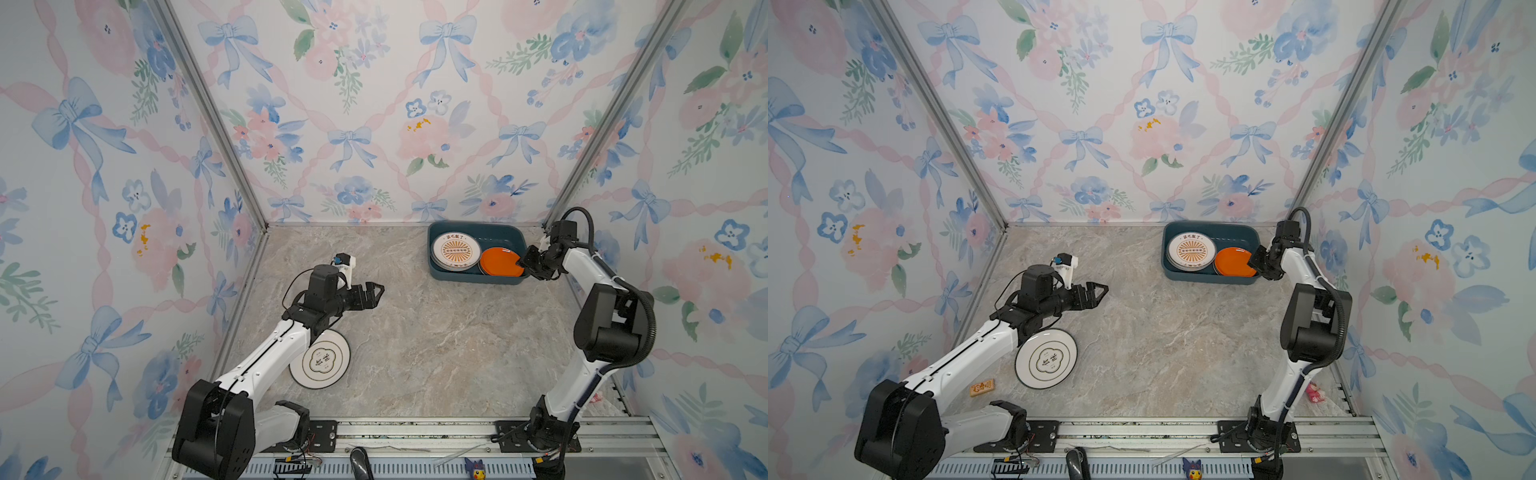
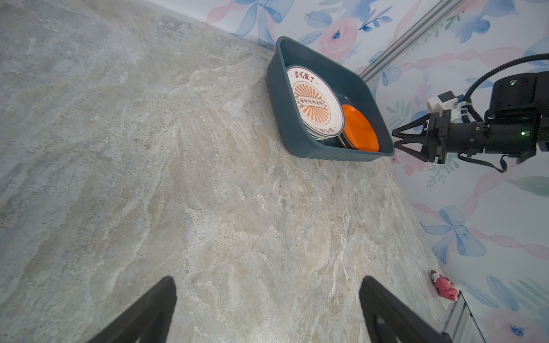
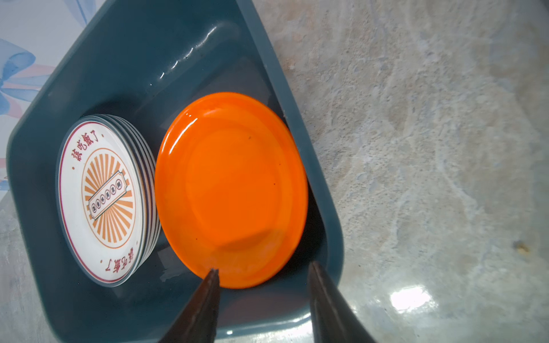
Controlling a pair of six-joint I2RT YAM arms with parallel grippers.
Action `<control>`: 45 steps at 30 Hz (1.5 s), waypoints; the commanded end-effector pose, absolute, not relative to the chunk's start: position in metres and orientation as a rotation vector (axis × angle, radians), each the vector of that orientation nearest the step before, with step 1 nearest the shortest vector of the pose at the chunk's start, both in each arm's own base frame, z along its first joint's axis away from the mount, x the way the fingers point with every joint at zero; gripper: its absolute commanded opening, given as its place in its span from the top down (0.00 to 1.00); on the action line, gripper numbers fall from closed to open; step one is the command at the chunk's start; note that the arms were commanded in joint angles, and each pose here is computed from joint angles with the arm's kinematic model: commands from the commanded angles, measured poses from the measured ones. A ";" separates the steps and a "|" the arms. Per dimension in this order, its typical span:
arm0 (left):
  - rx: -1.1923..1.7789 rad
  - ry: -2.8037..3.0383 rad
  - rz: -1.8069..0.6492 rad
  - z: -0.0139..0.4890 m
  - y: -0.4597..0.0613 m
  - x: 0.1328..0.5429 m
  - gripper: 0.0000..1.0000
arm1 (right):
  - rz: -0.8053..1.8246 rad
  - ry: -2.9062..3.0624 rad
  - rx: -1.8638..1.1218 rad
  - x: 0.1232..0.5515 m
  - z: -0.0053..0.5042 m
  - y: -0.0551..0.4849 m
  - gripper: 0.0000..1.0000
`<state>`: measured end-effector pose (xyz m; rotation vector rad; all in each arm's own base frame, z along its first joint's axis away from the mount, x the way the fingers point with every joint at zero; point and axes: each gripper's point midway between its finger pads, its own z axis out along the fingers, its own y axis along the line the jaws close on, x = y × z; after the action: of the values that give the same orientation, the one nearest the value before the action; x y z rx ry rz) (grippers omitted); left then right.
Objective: Place the plates into the plastic bin on the countertop
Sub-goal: Place the plate in the plastic bin, then pick up the plate from the bottom-left of the table.
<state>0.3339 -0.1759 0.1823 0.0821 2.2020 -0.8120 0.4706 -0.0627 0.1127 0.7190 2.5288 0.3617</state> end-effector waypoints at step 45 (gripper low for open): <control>-0.391 2.045 -0.600 0.208 -0.034 0.352 0.02 | 1.540 2.664 -0.225 0.228 0.037 0.478 0.51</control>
<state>0.3566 -0.0346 0.2154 -0.3787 2.0362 -0.5830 0.2362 0.4612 0.0379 -0.2219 2.6685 1.4794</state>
